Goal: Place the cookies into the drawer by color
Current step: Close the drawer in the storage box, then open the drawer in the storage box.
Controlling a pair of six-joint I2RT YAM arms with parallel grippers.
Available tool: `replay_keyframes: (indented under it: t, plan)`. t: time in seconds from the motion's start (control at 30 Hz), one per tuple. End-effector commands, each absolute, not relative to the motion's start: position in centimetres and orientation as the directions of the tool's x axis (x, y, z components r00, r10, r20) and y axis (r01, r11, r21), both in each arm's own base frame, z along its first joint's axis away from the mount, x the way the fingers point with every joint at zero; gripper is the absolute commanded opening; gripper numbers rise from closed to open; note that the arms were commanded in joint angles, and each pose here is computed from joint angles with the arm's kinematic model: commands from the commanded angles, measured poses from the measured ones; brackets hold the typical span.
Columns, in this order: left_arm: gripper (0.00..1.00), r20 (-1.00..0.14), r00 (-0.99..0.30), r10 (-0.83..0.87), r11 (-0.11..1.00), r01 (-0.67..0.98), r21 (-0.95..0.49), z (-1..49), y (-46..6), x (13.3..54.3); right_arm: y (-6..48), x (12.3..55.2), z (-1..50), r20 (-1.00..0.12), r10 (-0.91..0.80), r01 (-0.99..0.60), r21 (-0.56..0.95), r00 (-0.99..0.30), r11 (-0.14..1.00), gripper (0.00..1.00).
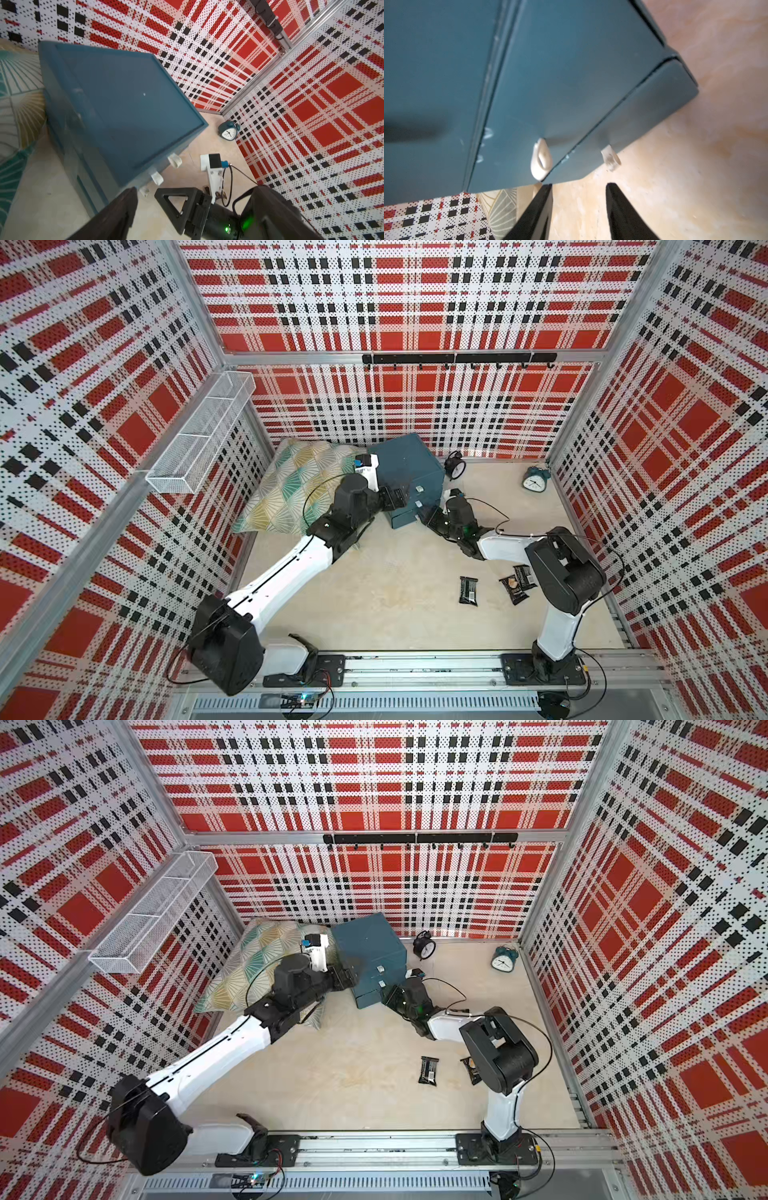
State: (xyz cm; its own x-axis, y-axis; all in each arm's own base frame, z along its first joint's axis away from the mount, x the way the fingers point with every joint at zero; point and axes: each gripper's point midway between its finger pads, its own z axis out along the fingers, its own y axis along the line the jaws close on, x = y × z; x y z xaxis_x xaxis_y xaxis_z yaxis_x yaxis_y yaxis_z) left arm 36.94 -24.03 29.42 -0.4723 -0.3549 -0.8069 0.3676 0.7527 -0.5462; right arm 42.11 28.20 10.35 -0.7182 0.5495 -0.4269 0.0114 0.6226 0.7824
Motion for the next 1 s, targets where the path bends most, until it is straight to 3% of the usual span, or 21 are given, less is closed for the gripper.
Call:
replay_keyframes:
  t: [0.0,0.13,0.23,0.5,0.8,0.97]
  plan:
    - [0.99,-0.857,-0.352,-0.377,0.788,0.364,-0.496,29.3,-23.3,36.3,27.5,42.0,10.4,-0.438,0.558,0.005,0.784,-0.705,0.621,0.54]
    - [0.99,-0.886,-0.333,-0.321,0.832,0.348,-0.432,26.2,-23.2,35.1,27.7,42.1,8.7,-0.41,0.551,0.01,0.795,-0.727,0.606,0.7]
    - [0.99,-0.901,-0.326,-0.287,0.86,0.328,-0.392,23.5,-22.7,34.7,28.2,42.6,7.9,-0.399,0.547,0.012,0.8,-0.736,0.6,0.7]
    - [0.99,-0.877,-0.37,-0.308,0.851,0.305,-0.428,18.8,-21.2,35.3,29.3,44.4,6.5,-0.35,0.572,0.035,0.832,-0.741,0.554,0.44]
    - [0.99,-0.834,-0.405,-0.375,0.814,0.287,-0.505,17.6,-20.7,35.2,29.7,45.8,5.9,-0.339,0.593,0.052,0.838,-0.73,0.543,0.38]
    - [0.99,-0.831,-0.41,-0.376,0.812,0.286,-0.509,17.5,-20.8,35.2,29.6,45.8,5.6,-0.328,0.601,0.069,0.838,-0.728,0.541,0.22]
